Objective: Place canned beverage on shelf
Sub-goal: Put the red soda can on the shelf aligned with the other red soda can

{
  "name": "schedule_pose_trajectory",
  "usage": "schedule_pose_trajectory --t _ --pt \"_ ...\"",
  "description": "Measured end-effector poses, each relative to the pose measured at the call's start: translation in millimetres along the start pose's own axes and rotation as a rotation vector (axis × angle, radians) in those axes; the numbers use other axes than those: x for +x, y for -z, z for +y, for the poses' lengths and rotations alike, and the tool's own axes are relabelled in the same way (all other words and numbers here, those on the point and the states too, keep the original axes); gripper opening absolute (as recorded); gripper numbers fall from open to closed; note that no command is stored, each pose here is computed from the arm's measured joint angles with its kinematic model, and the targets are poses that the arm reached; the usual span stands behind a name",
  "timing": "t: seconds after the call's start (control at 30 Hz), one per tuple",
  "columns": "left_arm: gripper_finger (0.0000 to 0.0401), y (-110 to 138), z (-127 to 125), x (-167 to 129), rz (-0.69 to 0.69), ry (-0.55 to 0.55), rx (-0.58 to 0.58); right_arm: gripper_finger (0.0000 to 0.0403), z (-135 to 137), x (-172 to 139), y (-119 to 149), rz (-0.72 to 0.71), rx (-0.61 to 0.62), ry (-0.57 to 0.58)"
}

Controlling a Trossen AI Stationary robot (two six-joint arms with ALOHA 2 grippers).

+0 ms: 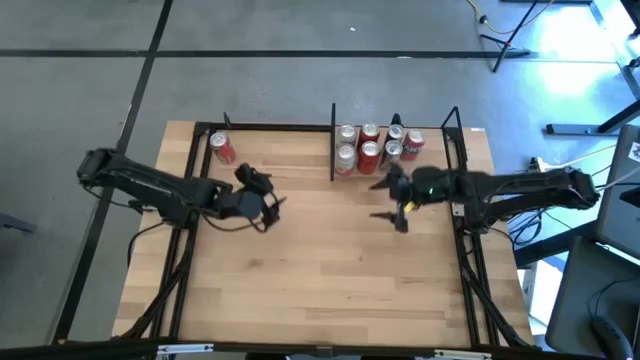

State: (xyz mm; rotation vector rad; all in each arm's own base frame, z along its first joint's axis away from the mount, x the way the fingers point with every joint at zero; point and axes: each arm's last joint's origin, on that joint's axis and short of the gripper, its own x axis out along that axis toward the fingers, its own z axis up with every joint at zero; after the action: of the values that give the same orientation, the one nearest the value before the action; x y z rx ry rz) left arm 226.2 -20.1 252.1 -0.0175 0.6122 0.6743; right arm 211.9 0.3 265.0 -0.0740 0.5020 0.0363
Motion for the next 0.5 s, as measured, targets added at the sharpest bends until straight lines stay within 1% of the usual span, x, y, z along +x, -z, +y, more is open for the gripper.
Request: schedule_pose_trajectory --t 0.1,0.23,0.3,0.4,0.5 --pt "0.0361 -2 13 4 0.02 -0.05 -0.018 0.034 14 13 12 -0.065 -0.03 -0.047" --pt "0.0361 -1 28 11 0.066 -0.133 -0.016 0.034 28 24 25 -0.068 -0.083 -0.101" --pt "0.0361 1 39 16 0.093 -0.222 -0.014 0.034 34 28 26 -0.084 -0.12 -0.121" --pt "0.0361 3 58 23 0.124 -0.375 -0.075 0.034 41 33 26 -0.095 -0.147 -0.142" --pt "0.0361 6 77 30 0.185 -0.452 -0.13 0.034 45 37 25 -0.116 -0.167 -0.15"
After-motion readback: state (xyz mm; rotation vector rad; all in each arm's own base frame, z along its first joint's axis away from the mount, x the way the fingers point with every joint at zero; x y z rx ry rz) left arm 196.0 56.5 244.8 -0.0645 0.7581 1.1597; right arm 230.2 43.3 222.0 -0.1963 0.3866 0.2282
